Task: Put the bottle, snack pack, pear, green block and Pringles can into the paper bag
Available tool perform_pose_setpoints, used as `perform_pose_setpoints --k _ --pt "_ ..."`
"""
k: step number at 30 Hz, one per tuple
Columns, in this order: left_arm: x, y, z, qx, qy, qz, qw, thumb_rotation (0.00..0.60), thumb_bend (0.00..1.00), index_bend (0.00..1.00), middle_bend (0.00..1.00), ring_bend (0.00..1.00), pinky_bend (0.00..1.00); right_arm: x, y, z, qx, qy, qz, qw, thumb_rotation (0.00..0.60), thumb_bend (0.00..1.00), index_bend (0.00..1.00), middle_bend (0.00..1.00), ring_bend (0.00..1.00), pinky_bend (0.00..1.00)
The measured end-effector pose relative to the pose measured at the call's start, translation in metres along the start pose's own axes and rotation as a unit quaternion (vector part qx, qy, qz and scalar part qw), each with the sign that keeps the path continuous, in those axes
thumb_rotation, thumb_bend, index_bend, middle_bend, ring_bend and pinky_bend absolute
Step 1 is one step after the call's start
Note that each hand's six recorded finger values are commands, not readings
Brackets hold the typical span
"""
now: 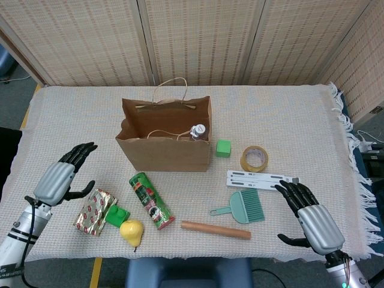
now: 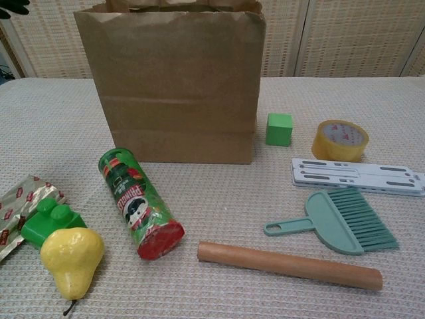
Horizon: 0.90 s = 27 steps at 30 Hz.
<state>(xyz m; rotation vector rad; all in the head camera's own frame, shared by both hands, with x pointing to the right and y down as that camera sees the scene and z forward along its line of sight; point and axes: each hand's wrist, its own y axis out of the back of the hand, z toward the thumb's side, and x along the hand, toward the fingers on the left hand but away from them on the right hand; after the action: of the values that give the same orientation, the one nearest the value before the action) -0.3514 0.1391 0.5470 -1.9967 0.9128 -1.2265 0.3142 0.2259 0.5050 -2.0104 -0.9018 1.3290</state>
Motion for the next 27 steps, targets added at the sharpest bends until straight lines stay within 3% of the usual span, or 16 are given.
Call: perform_pose_setpoints --k 3,6,10,13,14,20,27 --pt "-0.017 -0.014 -0.015 0.066 -0.022 -0.021 0.9974 0.600 0.42 0.00 0.00 0.00 0.15 0.000 -0.001 0.000 0.001 0.000 0.001 1.0000 0.600 0.00 0.00 0.00 0.00 0.00" --pt "-0.033 -0.032 -0.030 0.143 -0.055 -0.048 0.9871 0.600 0.42 0.00 0.00 0.00 0.14 0.000 -0.001 0.000 0.001 0.000 0.002 1.0000 0.600 0.00 0.00 0.00 0.00 0.00" --pt "-0.051 -0.062 -0.044 0.240 -0.116 -0.095 0.9591 0.600 0.40 0.00 0.00 0.00 0.14 0.000 -0.002 0.000 0.001 0.001 0.004 1.0000 0.600 0.00 0.00 0.00 0.00 0.00" --pt "-0.061 -0.086 -0.044 0.277 -0.151 -0.131 0.9398 0.600 0.37 0.00 0.00 0.00 0.12 0.000 -0.003 0.000 0.000 0.001 0.006 1.0000 0.600 0.00 0.00 0.00 0.00 0.00" --pt "-0.062 -0.092 -0.043 0.280 -0.155 -0.139 0.9371 0.600 0.37 0.00 0.00 0.00 0.12 0.000 -0.003 0.000 0.000 0.001 0.006 1.0000 0.600 0.00 0.00 0.00 0.00 0.00" --pt "-0.064 -0.111 -0.048 0.289 -0.138 -0.166 0.9328 0.600 0.37 0.00 0.00 0.00 0.09 0.001 -0.002 0.000 -0.003 0.002 0.006 1.0000 0.600 0.00 0.00 0.00 0.00 0.00" --pt "-0.074 -0.117 -0.068 0.283 -0.095 -0.171 0.9390 0.600 0.37 0.00 0.00 0.00 0.08 0.001 -0.003 -0.001 -0.003 0.001 0.010 0.9999 0.600 0.00 0.00 0.00 0.00 0.00"
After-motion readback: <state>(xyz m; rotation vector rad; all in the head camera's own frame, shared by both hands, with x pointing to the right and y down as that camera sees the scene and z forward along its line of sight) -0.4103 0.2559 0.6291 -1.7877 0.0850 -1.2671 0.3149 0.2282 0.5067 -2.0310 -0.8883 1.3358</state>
